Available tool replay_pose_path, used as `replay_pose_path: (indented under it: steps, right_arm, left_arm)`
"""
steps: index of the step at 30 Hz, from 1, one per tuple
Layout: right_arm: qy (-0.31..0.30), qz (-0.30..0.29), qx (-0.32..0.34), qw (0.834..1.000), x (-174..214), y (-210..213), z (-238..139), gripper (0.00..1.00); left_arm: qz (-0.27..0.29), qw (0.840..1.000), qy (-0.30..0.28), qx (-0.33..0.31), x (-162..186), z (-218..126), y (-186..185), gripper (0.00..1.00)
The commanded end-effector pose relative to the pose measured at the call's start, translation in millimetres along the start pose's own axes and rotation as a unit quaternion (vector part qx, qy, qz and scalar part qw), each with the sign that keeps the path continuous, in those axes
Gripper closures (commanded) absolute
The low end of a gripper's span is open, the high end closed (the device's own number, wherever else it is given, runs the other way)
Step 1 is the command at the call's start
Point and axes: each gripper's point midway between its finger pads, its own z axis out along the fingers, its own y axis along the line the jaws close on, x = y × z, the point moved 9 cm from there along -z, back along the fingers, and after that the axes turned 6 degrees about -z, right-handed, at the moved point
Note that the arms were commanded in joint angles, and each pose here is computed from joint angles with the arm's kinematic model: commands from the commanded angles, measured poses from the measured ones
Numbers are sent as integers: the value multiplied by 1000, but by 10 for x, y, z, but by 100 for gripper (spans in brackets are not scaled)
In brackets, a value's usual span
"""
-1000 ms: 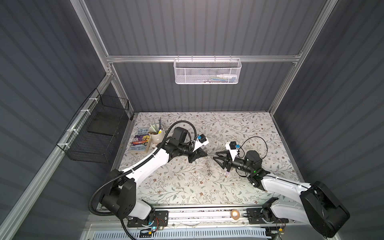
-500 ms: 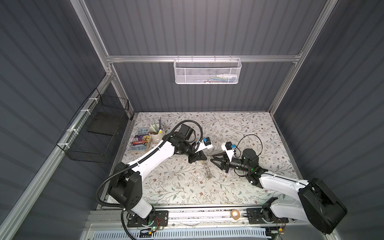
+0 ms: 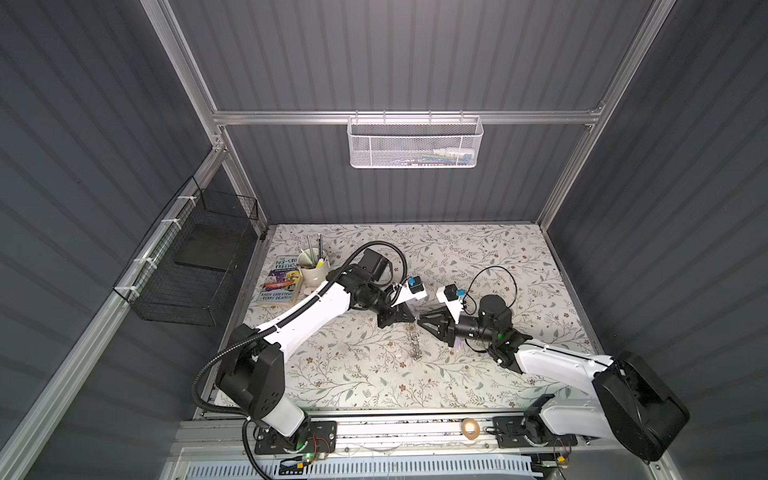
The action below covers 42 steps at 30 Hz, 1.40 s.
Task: Put the keys on the keyring
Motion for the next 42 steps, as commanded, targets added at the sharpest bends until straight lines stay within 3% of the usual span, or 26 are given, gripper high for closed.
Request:
replay_pose_path:
  steps: [1,5,11,20,24,29,32,35,39,42]
  right_arm:
    - [0,-8,-11,1000,-58,9,39,80]
    - [-1,-6,-9,1000,-55,8,39,82]
    - [-4,-7,-13,1000,-63,16,39,76]
    - [-1,-5,-15,1000,-54,12,50,86]
    - [-4,-3,-12,1000,-55,7,49,100]
    - [-9,-2,-1,1000,-48,-6,45,100]
    - [-15,-4,1,1000,-49,-4,33,100]
    - [-24,-9,1,1000,-56,11,15,100]
    - [-32,-9,-4,999,-66,28,4,100]
    - [-42,-13,-7,999,-72,44,-13,100]
  left_arm:
    - [16,1000,-11,10,-73,0,-34,100]
    - [16,1000,-11,12,-77,16,-33,100]
    - [15,1000,-11,18,-71,54,-36,100]
    - [15,1000,-10,21,-72,87,-30,100]
    - [14,1000,-9,22,-47,105,-34,100]
    - [8,1000,-25,17,-29,94,-55,99]
    - [11,998,-61,1,-50,35,-99,89]
    - [-2,991,-134,-21,-46,-93,-101,83]
    - [-49,959,-275,-53,81,-346,-17,77]
    - [-60,944,-314,-84,245,-369,-30,71]
